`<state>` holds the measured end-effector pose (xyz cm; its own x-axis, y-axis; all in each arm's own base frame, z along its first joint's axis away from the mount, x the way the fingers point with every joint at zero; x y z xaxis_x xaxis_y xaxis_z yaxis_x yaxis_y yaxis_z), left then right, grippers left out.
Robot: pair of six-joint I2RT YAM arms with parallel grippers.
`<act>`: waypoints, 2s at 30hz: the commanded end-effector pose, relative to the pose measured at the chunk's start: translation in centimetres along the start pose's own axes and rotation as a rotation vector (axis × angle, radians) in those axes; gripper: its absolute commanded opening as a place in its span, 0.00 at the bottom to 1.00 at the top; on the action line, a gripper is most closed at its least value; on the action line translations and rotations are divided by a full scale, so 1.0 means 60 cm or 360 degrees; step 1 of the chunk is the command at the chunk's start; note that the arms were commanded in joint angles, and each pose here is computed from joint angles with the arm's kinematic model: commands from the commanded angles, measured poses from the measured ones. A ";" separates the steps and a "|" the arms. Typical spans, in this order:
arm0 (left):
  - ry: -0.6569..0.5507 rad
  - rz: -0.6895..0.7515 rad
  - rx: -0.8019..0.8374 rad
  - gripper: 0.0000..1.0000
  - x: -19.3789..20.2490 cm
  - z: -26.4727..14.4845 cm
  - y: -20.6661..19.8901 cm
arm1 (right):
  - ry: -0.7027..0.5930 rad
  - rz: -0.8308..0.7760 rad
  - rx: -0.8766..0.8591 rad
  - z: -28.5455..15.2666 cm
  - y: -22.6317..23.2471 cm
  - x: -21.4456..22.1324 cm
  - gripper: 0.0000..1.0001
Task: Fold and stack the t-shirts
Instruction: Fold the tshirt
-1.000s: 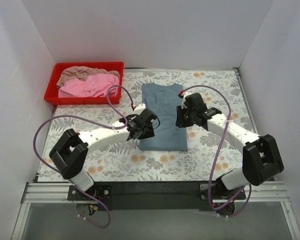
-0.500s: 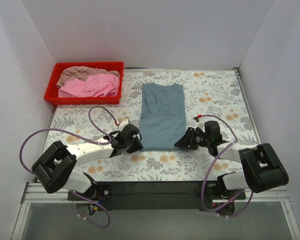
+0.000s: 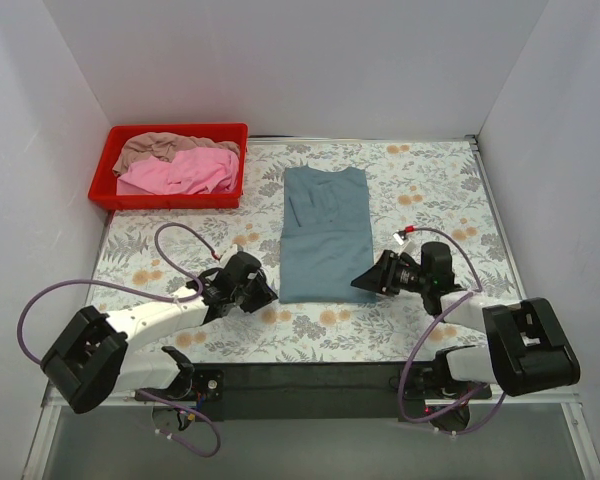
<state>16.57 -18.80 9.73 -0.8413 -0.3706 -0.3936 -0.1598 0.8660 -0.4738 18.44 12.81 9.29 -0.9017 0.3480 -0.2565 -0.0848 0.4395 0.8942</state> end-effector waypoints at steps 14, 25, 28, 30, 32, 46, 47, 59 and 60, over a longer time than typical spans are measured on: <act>-0.0186 0.0098 0.0078 0.31 -0.033 -0.044 -0.018 | 0.0404 0.0010 -0.0360 0.185 0.072 0.066 0.59; -0.0183 0.0145 0.0102 0.31 -0.048 -0.041 -0.043 | 0.0295 -0.0019 -0.0243 0.164 0.073 0.044 0.58; -0.0223 0.0161 0.0117 0.31 -0.065 -0.042 -0.065 | 0.0209 -0.0064 -0.0339 0.144 0.099 0.008 0.58; -0.0265 0.0184 0.0123 0.31 -0.078 -0.035 -0.078 | 0.0136 -0.0088 -0.0380 0.132 0.109 -0.022 0.58; -0.0375 0.0218 0.0175 0.31 -0.107 -0.033 -0.105 | 0.0070 -0.0098 -0.0396 0.125 0.110 -0.054 0.58; -0.0467 0.0151 0.0335 0.24 -0.239 0.149 -0.142 | -0.0197 0.0039 -0.0235 0.138 -0.011 -0.190 0.58; -0.0416 0.0128 0.0299 0.22 -0.232 0.174 -0.126 | -0.0210 0.0064 -0.0224 0.138 -0.021 -0.192 0.58; -0.0451 0.0074 0.0253 0.21 -0.237 0.154 -0.091 | -0.0378 0.0178 -0.0231 0.093 -0.035 -0.182 0.54; -0.0487 0.0088 0.0251 0.22 -0.243 0.142 -0.094 | -0.0376 0.0164 -0.0207 0.090 -0.030 -0.183 0.54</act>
<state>34.28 -22.21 8.36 -0.7105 -0.4257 -0.5603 -0.0340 0.8161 -0.5769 30.55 13.04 6.38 -0.8161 0.5591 -0.1461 0.0081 0.2639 0.9645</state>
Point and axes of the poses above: each gripper's point midway between its finger pads, its own z axis out along the fingers, its own y axis along the line the jaws close on, x = y × z, the point moved 8 cm from there along -z, back along the fingers, and after that the axes turned 10 degrees about z, right-handed, at the moved point
